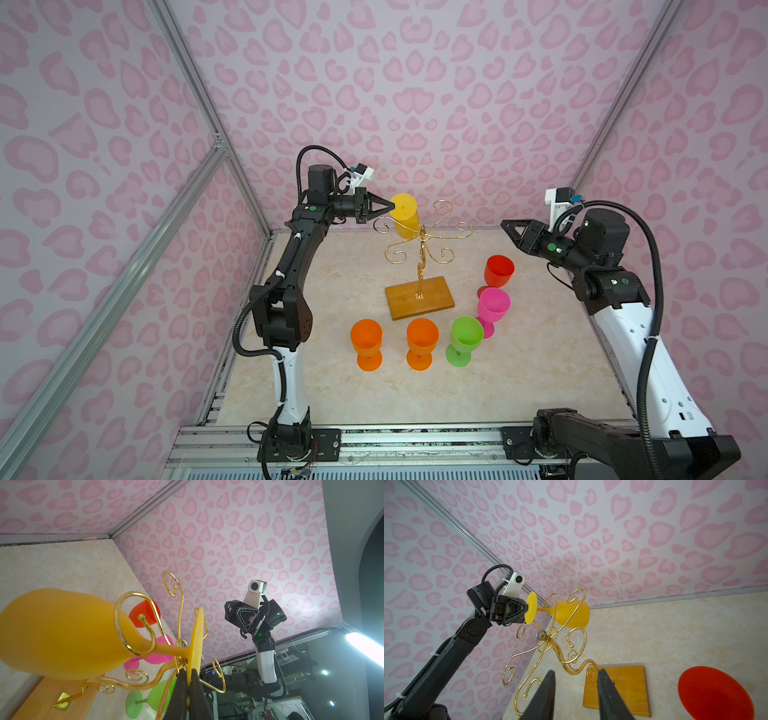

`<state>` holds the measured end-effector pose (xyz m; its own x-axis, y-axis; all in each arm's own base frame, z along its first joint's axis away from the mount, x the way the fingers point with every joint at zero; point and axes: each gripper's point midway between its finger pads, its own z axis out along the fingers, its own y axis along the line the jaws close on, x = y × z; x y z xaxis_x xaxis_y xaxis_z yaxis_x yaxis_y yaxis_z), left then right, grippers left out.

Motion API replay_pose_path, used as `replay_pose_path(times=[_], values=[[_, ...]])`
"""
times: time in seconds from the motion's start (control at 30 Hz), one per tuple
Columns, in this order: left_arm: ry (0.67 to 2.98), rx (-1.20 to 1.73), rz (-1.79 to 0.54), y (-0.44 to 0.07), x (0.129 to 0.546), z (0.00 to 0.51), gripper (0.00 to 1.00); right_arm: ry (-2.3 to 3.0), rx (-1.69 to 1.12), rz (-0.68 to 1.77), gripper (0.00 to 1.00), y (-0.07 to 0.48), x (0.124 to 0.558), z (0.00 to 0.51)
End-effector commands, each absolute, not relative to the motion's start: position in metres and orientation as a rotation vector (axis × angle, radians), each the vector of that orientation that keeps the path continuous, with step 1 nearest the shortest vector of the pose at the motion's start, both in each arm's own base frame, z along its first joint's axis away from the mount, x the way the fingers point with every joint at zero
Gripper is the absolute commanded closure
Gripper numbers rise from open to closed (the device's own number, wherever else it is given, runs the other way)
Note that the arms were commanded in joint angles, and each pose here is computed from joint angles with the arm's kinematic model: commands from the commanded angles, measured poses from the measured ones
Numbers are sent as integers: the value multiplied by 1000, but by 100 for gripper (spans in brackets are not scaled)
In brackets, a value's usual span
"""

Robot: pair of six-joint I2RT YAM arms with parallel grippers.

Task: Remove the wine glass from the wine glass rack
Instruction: 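Pull the yellow glass away from the rack with the left gripper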

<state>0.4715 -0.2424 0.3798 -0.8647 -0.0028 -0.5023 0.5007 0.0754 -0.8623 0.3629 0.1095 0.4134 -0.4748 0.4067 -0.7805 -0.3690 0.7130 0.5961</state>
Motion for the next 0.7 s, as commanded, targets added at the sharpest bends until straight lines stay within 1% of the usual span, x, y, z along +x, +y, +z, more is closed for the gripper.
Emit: replay_pose_path(times=[0.0,0.4,0.67], values=[[1931,552,-1803,-238,463,399,99,1836,12,920,65,111,364,416],[1961,523,-1788,-232,459,390,99,1831,11,925,65,110,364,416],[1960,491,-1758,-217,463,393,99,1832,13,928,65,110,365,415]])
